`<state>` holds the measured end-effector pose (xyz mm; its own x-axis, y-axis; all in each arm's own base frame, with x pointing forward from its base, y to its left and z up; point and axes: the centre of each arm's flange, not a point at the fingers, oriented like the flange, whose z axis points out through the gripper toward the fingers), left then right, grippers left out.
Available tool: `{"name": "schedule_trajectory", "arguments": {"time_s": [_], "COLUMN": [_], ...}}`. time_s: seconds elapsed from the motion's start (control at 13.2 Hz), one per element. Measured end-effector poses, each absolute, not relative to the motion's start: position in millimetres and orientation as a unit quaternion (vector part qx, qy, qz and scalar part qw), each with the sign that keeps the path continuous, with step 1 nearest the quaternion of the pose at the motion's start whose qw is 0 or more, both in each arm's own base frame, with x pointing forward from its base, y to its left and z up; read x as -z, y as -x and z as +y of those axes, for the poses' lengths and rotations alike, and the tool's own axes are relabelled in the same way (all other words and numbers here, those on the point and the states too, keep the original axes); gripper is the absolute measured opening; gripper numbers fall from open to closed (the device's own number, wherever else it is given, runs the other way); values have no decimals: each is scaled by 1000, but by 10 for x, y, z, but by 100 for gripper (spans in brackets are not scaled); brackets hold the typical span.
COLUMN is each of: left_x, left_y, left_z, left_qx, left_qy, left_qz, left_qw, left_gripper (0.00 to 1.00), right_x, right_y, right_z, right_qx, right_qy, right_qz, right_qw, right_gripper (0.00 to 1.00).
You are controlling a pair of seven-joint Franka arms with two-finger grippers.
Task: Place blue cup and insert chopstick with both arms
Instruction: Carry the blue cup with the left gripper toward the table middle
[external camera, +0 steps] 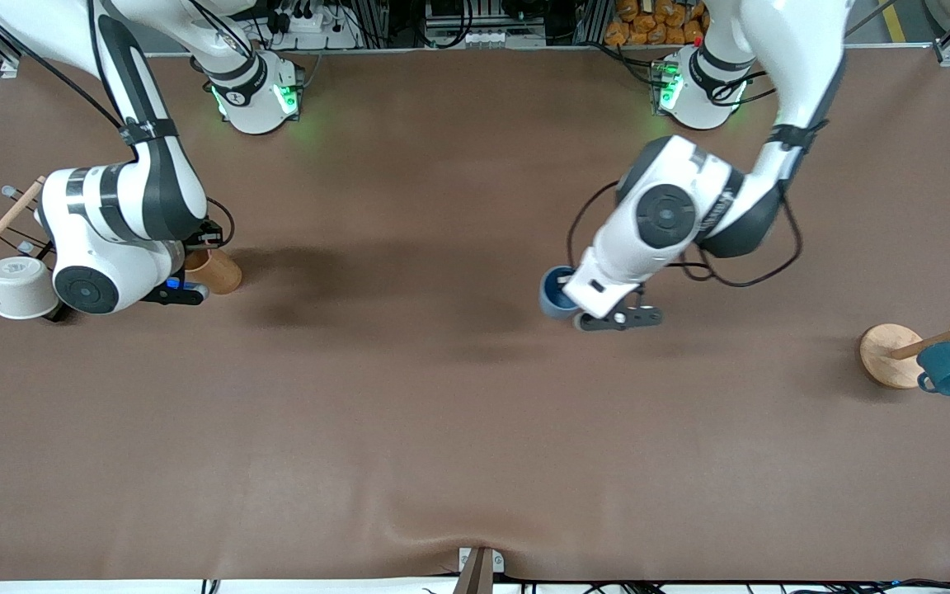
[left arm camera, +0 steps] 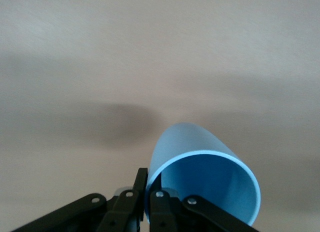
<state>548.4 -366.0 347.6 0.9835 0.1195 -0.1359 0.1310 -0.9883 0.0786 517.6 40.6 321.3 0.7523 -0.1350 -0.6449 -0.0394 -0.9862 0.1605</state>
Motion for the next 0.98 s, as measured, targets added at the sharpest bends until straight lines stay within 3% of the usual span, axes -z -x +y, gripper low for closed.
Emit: {"name": "schedule_trajectory", "arguments": {"time_s": [0.75,0.83,0.98], "left_x": [-2641,-2562,-2492], "left_y": [-4907,-4860,-4827], "left_z": [-4768,-4822,-4856], "left_qx": [40,37,38], "left_qy": [-990,-989,-988], "left_qz": [133,142,150], "left_qw": [30,27,24], "left_gripper": [5,10,30], "right_x": [-3501,-3554,-3731], "right_y": [-5263,-5269,-5311], "right_z": [250,249,243], "right_qx": [360,364,367], "right_qy": [-928,-927,-925], "right_qz": [-64,-64,-66], "right_qw": [66,66,66], "right_gripper": [10,10,10]}}
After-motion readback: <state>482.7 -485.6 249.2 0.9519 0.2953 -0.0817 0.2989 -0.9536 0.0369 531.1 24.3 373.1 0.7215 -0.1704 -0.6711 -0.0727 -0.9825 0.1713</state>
